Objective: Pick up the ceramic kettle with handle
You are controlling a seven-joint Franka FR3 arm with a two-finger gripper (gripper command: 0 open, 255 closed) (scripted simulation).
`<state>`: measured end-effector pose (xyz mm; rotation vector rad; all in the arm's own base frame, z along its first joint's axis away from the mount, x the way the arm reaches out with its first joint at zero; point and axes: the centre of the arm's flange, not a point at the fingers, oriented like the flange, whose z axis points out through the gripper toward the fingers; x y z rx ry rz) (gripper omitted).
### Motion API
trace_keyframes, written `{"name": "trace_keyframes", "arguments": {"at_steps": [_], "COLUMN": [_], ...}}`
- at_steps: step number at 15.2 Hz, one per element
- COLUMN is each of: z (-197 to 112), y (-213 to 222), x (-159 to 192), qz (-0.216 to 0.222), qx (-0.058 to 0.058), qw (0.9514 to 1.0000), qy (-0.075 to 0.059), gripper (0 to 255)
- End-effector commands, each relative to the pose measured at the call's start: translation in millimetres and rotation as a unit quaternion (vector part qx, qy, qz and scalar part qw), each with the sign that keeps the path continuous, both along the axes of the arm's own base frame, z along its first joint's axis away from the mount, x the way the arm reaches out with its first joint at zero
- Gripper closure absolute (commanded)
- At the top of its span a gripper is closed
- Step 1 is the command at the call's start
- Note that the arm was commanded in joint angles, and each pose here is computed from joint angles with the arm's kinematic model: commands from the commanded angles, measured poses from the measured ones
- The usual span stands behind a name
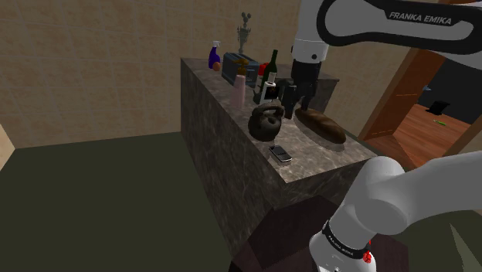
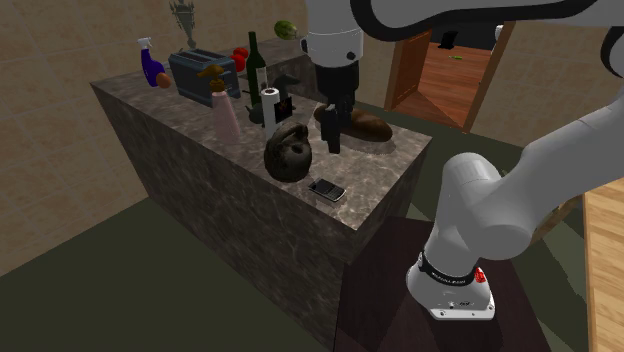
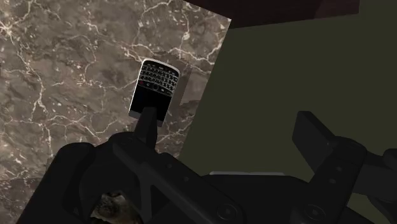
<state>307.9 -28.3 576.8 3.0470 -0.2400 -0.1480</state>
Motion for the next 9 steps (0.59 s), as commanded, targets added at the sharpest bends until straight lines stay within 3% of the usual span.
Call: {"name": "trace_keyframes", "arguments": {"at_steps": [1,9], "z": [0.0,-29.1], "y": [0.0,-103.4], "x": [0.0,21.3], "qz": [0.0,0.074], "qx": [0.0,0.037], "qw": [1.0,0.9949], "qy": [0.0,-0.057], "gripper": [0,0]}}
